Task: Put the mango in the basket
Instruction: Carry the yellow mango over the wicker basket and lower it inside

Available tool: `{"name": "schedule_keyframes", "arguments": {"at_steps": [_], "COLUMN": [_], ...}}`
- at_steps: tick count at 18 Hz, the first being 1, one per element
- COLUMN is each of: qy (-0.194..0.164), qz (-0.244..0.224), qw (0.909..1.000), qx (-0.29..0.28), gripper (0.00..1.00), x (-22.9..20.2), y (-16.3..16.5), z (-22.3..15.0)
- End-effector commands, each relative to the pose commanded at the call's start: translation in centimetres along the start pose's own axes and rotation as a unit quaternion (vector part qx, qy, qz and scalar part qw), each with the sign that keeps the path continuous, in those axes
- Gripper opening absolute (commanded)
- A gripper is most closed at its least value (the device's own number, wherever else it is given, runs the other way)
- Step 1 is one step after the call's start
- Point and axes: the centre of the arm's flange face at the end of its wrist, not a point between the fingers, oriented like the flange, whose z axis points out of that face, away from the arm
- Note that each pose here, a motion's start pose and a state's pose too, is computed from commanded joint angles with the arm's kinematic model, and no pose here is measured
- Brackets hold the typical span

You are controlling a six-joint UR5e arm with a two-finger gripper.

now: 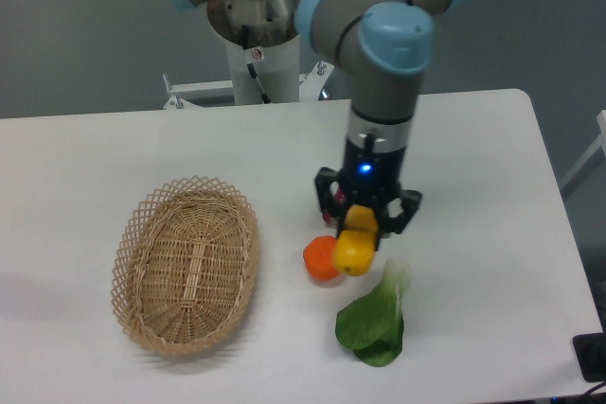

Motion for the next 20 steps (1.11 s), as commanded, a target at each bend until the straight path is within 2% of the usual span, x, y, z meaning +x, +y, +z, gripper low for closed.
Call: {"name": "schedule_keyframes", "arguments": {"at_steps": [4,9,11,17,20], "qy": [-0.002,0.011,0.017,0.029,0.031], "qz": [-0.016,-0.021,-0.017,0.01,0.015], "qw": [0.9995,0.9988,0.9985,0.9953,0.9946], "qx": [-0.028,-0.043,-0.048,-0.092,-0.098], "gripper": [0.47,0.47,0.47,0.48,0.5], "x": [6.1,12.3,13.7,17.1,17.6], "y": [-2.6,-4.2,-4.3,-3.8,-3.7], "z": [3.4,5.4,6.1,11.4,12.0]}}
